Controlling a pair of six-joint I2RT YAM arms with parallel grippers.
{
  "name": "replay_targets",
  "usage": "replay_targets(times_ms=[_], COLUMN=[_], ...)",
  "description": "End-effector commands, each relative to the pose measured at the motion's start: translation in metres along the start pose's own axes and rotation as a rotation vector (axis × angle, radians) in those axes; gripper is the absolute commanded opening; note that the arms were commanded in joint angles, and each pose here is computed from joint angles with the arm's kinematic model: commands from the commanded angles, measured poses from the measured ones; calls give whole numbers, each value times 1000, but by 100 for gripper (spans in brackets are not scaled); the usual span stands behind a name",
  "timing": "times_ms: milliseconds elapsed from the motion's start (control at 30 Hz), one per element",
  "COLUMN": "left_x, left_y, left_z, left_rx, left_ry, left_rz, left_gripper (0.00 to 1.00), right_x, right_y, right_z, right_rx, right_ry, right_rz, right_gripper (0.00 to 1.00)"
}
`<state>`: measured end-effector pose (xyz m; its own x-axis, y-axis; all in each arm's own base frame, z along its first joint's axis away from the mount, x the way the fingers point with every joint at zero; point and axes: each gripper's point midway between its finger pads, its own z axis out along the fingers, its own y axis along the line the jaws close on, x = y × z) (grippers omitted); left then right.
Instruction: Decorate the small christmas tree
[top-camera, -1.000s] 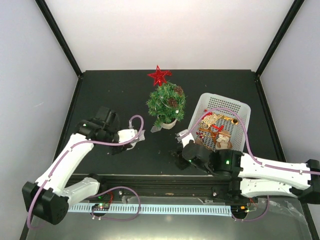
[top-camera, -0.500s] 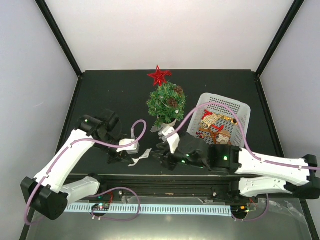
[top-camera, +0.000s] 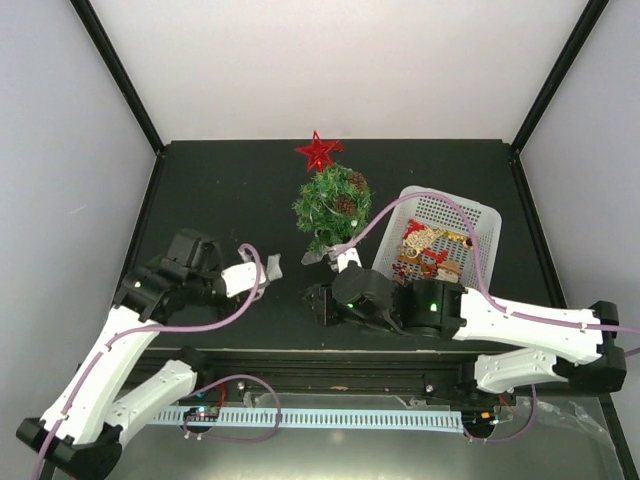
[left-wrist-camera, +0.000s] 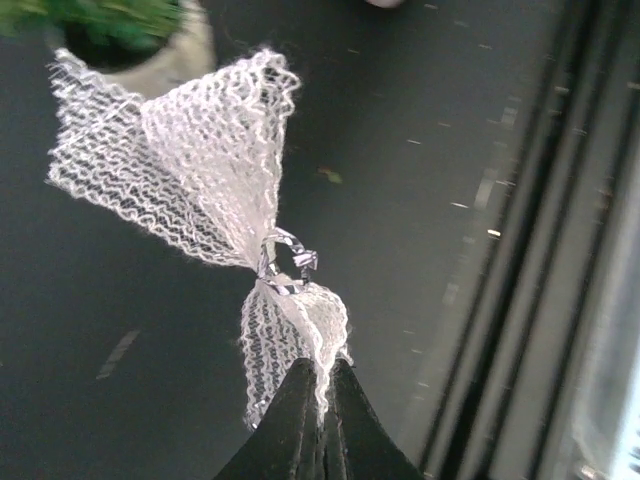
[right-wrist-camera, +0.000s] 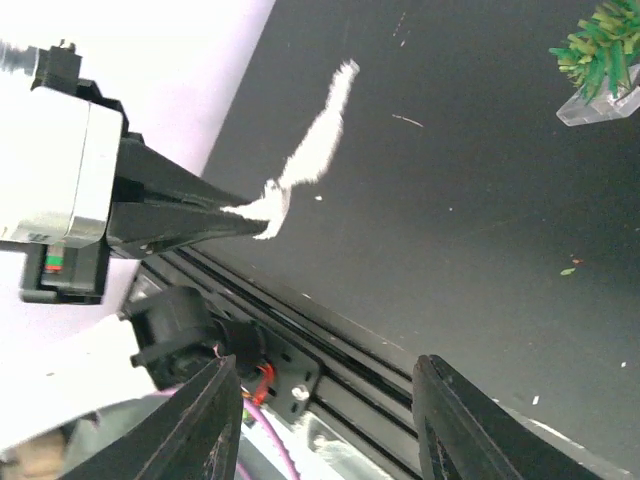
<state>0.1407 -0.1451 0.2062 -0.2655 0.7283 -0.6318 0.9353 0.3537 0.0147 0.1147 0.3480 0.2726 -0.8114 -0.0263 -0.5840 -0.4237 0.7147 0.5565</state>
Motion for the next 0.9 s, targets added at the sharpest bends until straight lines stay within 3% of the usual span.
replay_targets(times_ms=[0, 233, 433, 867], left_x=[-17, -30, -54, -61], left_y=[51, 62, 48, 26], left_z=[-22, -39, -50, -54], left_rx=[-324, -387, -278, -179], left_ry=[-82, -108, -161, -224], left_rz=[-86, -147, -211, -240], left_gripper=[2, 2, 2, 2], right_x=[-24, -35, -50, -73], right_y=[10, 39, 72, 54], right_z=[-19, 5, 30, 43], right_rx=[-42, -106, -132, -191], right_ry=[-90, -107, -115, -205], right_rz=[263, 419, 427, 554], right_gripper=[49, 48, 47, 46])
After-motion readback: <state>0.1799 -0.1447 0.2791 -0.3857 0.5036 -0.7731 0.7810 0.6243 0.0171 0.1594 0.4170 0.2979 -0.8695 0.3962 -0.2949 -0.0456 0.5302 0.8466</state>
